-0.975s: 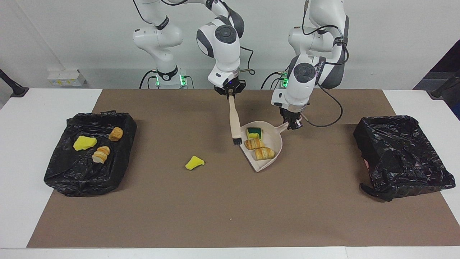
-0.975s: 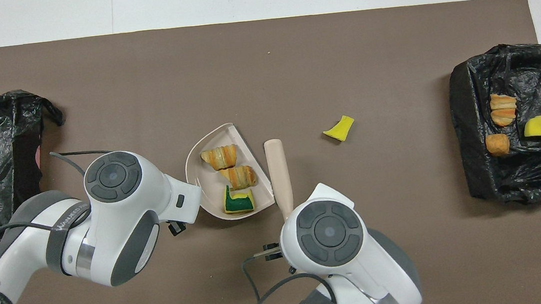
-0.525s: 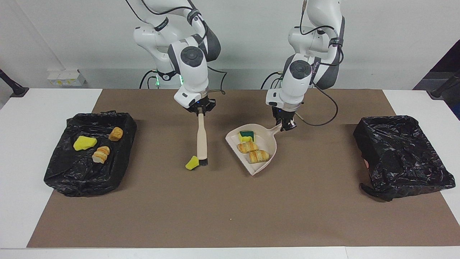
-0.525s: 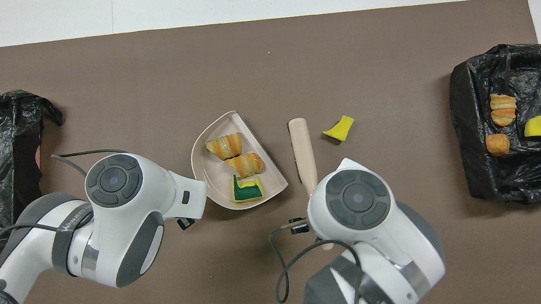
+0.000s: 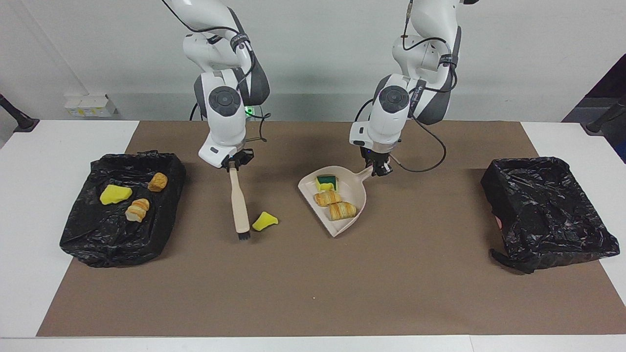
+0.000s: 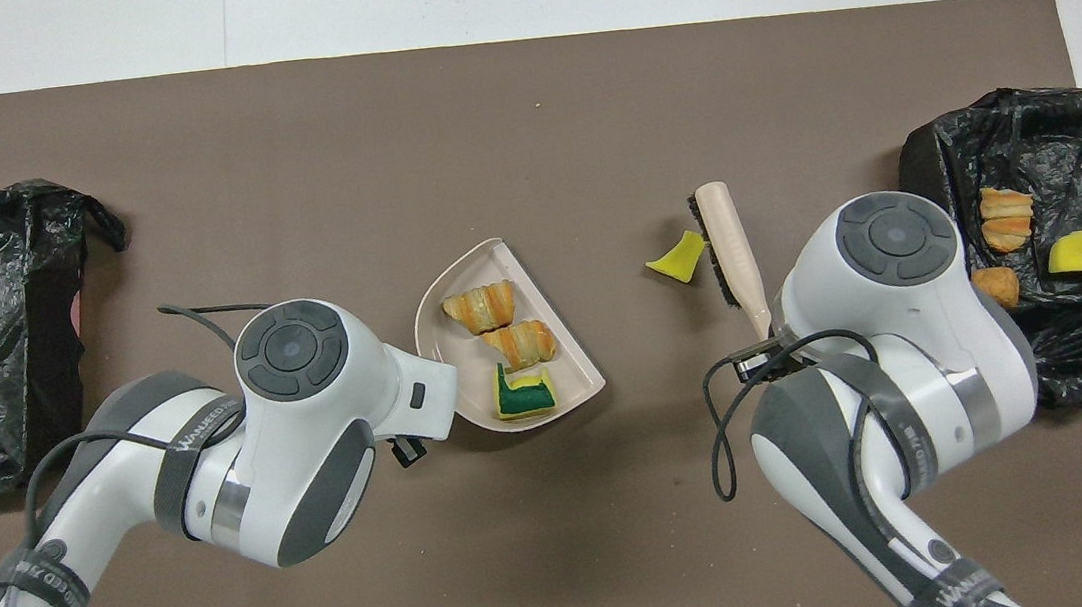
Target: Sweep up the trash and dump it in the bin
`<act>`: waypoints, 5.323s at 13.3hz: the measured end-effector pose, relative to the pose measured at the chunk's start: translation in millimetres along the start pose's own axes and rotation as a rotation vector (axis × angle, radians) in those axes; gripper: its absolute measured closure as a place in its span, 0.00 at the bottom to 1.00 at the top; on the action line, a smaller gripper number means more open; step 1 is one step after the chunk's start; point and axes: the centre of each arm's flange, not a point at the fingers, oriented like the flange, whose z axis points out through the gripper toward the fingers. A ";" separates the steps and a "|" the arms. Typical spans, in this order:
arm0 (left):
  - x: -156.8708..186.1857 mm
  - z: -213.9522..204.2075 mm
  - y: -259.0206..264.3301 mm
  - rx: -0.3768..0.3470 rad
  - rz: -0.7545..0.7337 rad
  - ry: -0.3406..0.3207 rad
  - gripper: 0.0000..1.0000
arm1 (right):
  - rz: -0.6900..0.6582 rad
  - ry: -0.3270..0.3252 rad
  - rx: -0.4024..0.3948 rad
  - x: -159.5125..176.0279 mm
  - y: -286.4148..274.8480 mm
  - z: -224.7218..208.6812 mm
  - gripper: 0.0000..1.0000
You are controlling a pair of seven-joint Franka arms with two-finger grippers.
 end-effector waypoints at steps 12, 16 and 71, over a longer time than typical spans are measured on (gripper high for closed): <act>-1.5 4.4 0.5 -0.014 -0.004 -0.020 0.69 | -0.146 -0.060 0.224 -7.6 -142.5 0.0 0.74; -3.1 6.0 0.8 -0.021 -0.005 -0.031 0.69 | -0.168 -0.075 0.286 -19.3 -177.1 -11.2 0.74; -417.1 -149.2 -359.3 0.068 0.095 -0.808 0.69 | 0.244 -0.047 0.241 -191.3 -369.9 15.8 0.74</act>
